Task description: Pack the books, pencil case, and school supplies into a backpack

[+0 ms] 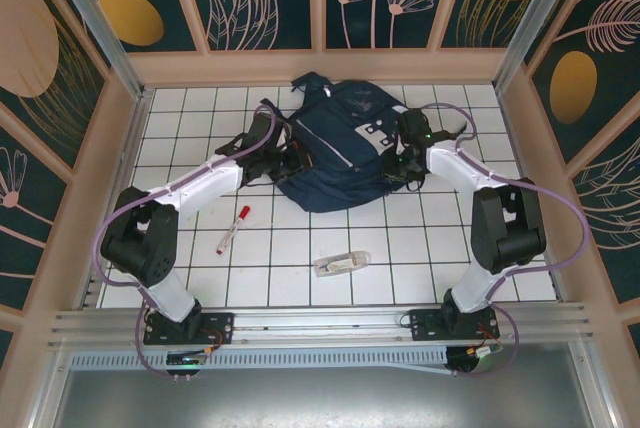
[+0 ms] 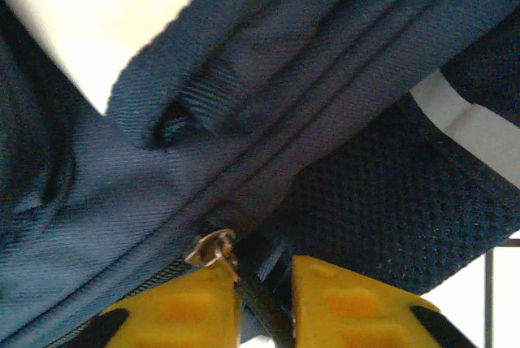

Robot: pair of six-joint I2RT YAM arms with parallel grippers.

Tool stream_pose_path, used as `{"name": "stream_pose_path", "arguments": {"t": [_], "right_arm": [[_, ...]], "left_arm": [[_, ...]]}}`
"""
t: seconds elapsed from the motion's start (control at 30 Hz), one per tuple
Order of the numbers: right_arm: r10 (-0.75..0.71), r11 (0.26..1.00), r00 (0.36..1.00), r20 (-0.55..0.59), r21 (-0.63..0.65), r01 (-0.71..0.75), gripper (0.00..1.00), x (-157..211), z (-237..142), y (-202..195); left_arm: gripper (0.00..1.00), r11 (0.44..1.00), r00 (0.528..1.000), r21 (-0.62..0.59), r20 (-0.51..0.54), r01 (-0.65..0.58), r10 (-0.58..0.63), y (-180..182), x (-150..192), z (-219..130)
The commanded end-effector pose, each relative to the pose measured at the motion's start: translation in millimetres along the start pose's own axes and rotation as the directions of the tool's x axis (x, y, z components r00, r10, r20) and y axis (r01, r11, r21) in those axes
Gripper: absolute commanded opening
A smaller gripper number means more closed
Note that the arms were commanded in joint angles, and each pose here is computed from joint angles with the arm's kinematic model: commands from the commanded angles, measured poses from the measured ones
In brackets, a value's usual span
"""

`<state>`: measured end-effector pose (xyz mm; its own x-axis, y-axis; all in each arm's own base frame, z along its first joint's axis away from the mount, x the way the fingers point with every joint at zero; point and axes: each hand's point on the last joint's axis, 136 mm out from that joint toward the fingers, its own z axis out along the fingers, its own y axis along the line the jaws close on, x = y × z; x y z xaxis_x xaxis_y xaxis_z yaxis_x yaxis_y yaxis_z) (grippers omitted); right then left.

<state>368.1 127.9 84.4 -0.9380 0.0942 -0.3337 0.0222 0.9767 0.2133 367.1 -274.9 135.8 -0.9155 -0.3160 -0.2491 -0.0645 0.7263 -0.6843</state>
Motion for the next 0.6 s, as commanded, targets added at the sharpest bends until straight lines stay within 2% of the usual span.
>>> {"name": "stream_pose_path", "arguments": {"t": [0.0,0.1,0.17,0.27,0.47,0.53,0.57], "right_arm": [[0.055,0.994,0.993,0.108,0.091,-0.065,0.27,-21,-24,-33],[0.091,0.996,0.986,0.138,0.004,-0.093,0.35,-19,-42,-21],[0.118,0.993,0.983,0.143,-0.031,-0.114,0.38,-15,-49,-16],[0.157,0.986,0.978,0.14,-0.081,-0.147,0.4,-7,-57,-10],[0.165,0.979,0.978,0.123,-0.138,-0.148,0.43,8,-66,1],[0.158,0.982,0.981,0.115,-0.121,-0.144,0.44,12,-64,0],[0.156,0.982,0.982,0.109,-0.119,-0.143,0.44,14,-63,1]], "left_arm": [[0.04,0.996,0.997,0.039,-0.028,-0.074,0.075,-9,12,-17],[0.19,0.987,0.986,0.082,-0.085,-0.136,0.143,-19,39,-12],[0.22,0.978,0.969,0.106,-0.154,-0.178,0.193,-23,57,-8],[0.24,0.959,0.941,0.125,-0.201,-0.253,0.274,-28,70,-13],[0.28,0.896,0.882,0.143,-0.165,-0.421,0.441,-49,63,-44],[0.33,0.867,0.859,0.061,-0.113,-0.495,0.499,-47,46,-54],[0.39,0.851,0.848,-0.004,-0.086,-0.526,0.524,-42,34,-58]]}}
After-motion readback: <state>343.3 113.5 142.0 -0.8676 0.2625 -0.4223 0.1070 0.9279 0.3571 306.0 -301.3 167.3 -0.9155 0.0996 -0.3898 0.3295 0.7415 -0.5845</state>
